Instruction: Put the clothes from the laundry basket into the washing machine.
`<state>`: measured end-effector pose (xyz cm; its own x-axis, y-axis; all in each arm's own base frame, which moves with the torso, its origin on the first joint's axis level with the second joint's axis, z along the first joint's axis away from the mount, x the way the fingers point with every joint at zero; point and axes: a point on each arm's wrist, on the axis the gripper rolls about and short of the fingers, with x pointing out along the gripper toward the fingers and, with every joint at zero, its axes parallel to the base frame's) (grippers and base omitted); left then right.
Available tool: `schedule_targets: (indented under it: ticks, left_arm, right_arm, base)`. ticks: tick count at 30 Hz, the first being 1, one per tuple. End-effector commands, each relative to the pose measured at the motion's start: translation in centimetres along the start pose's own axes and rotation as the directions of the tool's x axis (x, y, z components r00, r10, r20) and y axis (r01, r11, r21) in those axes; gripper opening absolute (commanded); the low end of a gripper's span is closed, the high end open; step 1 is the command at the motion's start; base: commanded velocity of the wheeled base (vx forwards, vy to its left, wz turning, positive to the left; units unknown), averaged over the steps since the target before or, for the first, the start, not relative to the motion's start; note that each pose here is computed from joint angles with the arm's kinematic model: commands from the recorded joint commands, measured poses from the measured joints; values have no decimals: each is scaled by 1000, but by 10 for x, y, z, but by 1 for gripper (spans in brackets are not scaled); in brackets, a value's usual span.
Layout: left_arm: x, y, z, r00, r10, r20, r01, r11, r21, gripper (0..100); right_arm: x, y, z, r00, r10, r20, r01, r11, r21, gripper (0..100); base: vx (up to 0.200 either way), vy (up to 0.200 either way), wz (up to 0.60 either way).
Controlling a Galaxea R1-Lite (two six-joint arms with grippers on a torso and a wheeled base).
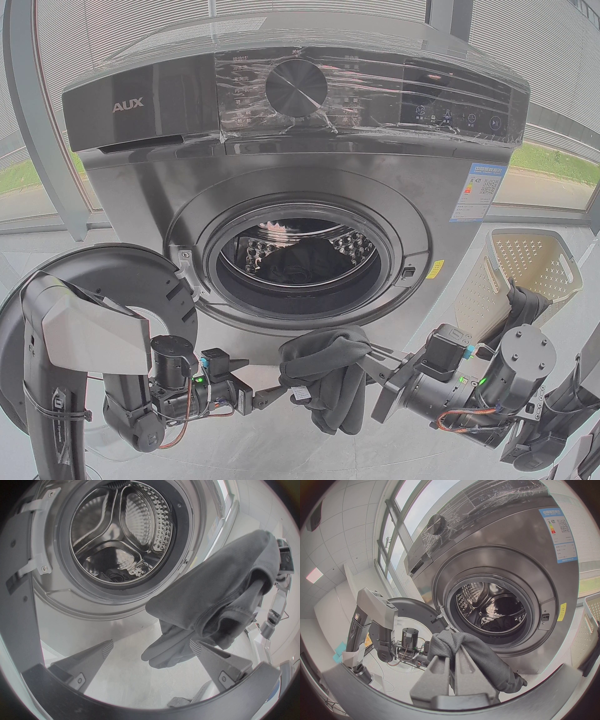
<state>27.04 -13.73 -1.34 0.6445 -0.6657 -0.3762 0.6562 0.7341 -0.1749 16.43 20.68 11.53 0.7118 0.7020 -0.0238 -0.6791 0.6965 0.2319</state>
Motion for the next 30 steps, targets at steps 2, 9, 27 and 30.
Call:
schedule_targets:
  ticks: [2, 9, 27, 30]
  left_arm:
    - [16, 1, -7, 1000, -10, -2, 10, 1000, 23, 100]
    - [31, 0, 1, 998, -26, 49, 23, 998, 56, 100]
    - [46, -26, 23, 985, -104, 135, 84, 986, 146, 100]
    - [47, -26, 24, 985, -105, 141, 82, 984, 157, 0]
  right_arm:
    - [0, 3, 0, 1000, 11, 2, -11, 1000, -1, 0]
    - [0, 4, -1, 1000, 13, -2, -13, 1000, 0, 0]
    - [-1, 4, -5, 1000, 12, -19, -12, 1000, -4, 0]
    - [-1, 4, -5, 1000, 10, -22, -10, 1000, -3, 0]
  base:
    - [0, 0, 0]
    - [0, 0, 0]
    - [0, 0, 0]
    - [0, 0, 0]
